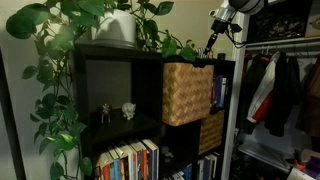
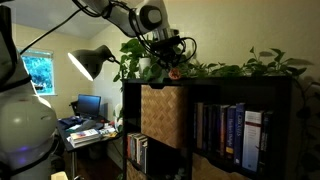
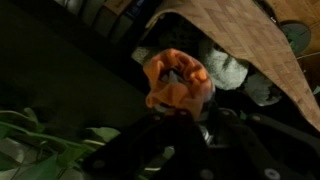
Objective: Open the top drawer, put the objects on top of the cabinet in the drawer, then close it
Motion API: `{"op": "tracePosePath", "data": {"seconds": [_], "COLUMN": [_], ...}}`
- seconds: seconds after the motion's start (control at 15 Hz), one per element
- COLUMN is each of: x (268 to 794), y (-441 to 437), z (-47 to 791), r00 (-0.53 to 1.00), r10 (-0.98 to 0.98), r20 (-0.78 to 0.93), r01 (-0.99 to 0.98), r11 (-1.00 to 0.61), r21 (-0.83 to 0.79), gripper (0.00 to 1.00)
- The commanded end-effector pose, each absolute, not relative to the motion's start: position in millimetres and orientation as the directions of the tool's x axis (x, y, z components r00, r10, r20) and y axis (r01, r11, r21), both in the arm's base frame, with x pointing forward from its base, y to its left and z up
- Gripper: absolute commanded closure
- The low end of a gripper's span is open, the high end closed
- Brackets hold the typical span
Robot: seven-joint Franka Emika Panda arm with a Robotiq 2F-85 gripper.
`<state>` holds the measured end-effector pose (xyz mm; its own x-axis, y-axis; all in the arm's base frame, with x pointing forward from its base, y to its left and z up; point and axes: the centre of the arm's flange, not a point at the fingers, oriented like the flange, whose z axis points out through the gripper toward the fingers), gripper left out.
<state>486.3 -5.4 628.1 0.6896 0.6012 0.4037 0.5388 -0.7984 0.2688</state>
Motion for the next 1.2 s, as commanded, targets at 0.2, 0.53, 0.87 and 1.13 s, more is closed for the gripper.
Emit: {"op": "tracePosePath", "data": {"seconds": [0.2, 0.53, 0.87, 1.13], "x": [478.0, 481.0, 481.6, 478.5], "y": [9.4, 9.8, 10.6, 10.0], "z": [585.2, 565.5, 562.0, 576.1], "r00": [0.622, 0.546, 0.475, 0.460], "r10": [0.678, 0.741, 0.797, 0.814], "r20": [0.391, 0.392, 0.374, 0.355], "r01": [0.641, 0.690, 0.725, 0.725], "r11": [-0.728, -0.663, -0.595, -0.575], "r21": [0.243, 0.292, 0.346, 0.379], "gripper": [0.90, 0.90, 0.50, 0.25]}}
